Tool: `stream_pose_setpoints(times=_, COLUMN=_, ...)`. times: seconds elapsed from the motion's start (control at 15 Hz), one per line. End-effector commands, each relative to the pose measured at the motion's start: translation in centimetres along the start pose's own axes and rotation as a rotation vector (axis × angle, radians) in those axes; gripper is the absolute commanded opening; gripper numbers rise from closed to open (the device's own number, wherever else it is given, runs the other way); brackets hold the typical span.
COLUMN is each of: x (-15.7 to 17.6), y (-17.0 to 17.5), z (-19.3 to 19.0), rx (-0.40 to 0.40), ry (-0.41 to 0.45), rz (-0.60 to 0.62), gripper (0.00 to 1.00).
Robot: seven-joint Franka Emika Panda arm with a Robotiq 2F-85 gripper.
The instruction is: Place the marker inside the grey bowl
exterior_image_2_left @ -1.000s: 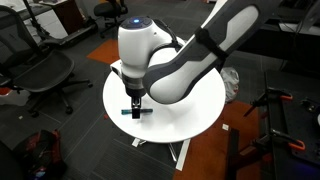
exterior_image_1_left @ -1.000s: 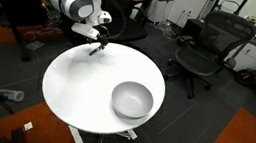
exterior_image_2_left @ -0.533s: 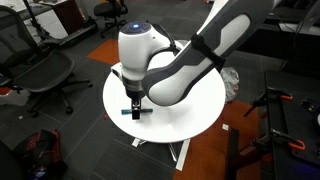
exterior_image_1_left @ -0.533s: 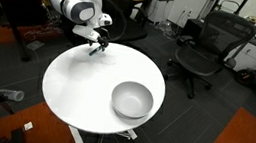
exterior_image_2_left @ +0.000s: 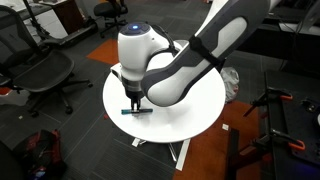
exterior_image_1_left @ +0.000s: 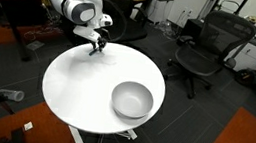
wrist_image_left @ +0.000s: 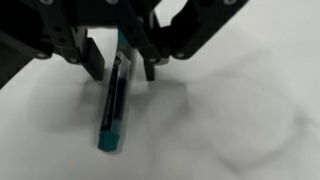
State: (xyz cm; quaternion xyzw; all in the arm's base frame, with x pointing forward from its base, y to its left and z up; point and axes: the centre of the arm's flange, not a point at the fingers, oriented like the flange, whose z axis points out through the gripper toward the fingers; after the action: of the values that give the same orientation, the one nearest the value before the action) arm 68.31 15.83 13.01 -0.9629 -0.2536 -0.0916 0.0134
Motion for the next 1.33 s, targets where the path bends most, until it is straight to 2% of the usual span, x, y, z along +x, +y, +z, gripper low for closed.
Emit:
stream_pose_setpoints(times=0.0, x=0.6, y=0.3, z=0.0, rx=-0.008, ry=0.008, rz=0.012, gripper=0.16)
stream_pose_setpoints(times=0.13, x=0.6, y=0.3, z=0.0, rx=-0.009, ry=0.006, rz=0.012, gripper=0.02)
stream_pose_setpoints(times=0.2, x=0.7, y=0.3, z=0.0, rx=-0.01, ry=0.006, rz=0.012, gripper=0.0)
stream_pose_setpoints(times=0.27, x=0.7, y=0.4, z=-0.2, rx=-0.017, ry=0.003, rz=0.017, gripper=0.04)
stream_pose_setpoints(times=0.53, x=0.8, y=1.7, z=-3.1, rx=-0.048, ry=0.018, rz=0.057, gripper=0.05)
stream_pose_setpoints(times=0.93, x=0.4, y=5.4, z=-9.9, rx=-0.113, ry=0.035, rz=0.189, gripper=0.05)
stream_pose_setpoints(times=1.27, x=-1.2, y=8.6, z=-15.8, rx=-0.184, ry=0.047, rz=0.329, gripper=0.05)
